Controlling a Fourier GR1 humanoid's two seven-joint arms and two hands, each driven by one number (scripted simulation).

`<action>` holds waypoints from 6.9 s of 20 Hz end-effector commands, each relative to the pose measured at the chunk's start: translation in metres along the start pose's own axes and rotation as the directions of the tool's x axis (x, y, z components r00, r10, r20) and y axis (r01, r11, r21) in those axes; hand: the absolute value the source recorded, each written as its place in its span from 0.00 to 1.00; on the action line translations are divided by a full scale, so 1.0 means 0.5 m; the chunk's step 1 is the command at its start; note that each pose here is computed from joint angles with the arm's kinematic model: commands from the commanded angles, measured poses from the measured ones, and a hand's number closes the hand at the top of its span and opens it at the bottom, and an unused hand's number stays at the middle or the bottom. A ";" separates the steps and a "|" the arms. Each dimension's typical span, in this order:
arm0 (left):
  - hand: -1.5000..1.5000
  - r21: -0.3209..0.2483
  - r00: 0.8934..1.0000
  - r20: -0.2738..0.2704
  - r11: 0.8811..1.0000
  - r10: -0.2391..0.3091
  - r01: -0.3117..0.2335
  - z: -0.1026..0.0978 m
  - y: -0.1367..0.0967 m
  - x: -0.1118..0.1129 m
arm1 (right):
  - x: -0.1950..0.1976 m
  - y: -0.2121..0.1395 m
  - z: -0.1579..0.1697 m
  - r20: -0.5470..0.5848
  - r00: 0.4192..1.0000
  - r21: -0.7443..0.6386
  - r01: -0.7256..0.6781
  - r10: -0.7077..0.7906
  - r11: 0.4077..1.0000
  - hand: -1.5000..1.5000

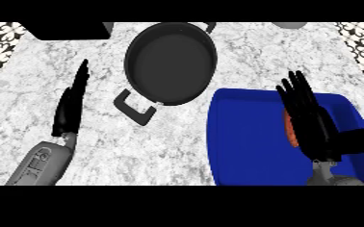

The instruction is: Pick the sweet potato from the tray and place it in the pot

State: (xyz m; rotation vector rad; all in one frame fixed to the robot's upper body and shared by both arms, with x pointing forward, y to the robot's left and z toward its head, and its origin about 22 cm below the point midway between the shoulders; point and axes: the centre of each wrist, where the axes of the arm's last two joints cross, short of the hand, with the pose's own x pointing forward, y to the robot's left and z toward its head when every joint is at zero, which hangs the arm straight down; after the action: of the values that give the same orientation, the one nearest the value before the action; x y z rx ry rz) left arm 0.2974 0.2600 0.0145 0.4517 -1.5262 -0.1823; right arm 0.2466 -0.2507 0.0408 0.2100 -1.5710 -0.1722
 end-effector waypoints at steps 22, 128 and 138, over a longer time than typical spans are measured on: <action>0.50 -0.425 0.895 -0.259 0.789 0.364 -0.444 0.105 -0.029 0.042 | 0.187 -0.176 -0.025 -0.643 0.248 -0.037 -0.955 0.725 0.293 0.00; 0.50 -0.415 0.886 -0.260 0.784 0.384 -0.462 0.116 -0.036 0.048 | 0.216 0.288 0.080 -0.139 0.141 -0.144 -0.982 0.980 0.121 1.00; 0.50 -0.432 0.887 -0.276 0.776 0.371 -0.459 0.100 -0.022 0.059 | 0.373 0.383 0.014 0.046 0.294 -0.223 -0.929 0.955 0.297 1.00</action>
State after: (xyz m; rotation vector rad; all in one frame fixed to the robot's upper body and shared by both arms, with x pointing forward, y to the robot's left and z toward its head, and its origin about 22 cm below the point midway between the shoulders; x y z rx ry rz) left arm 0.2467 0.2200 0.0297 -0.2716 -1.3145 -0.1504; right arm 0.2238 -0.1164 0.2366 -0.9661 -1.6083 0.7045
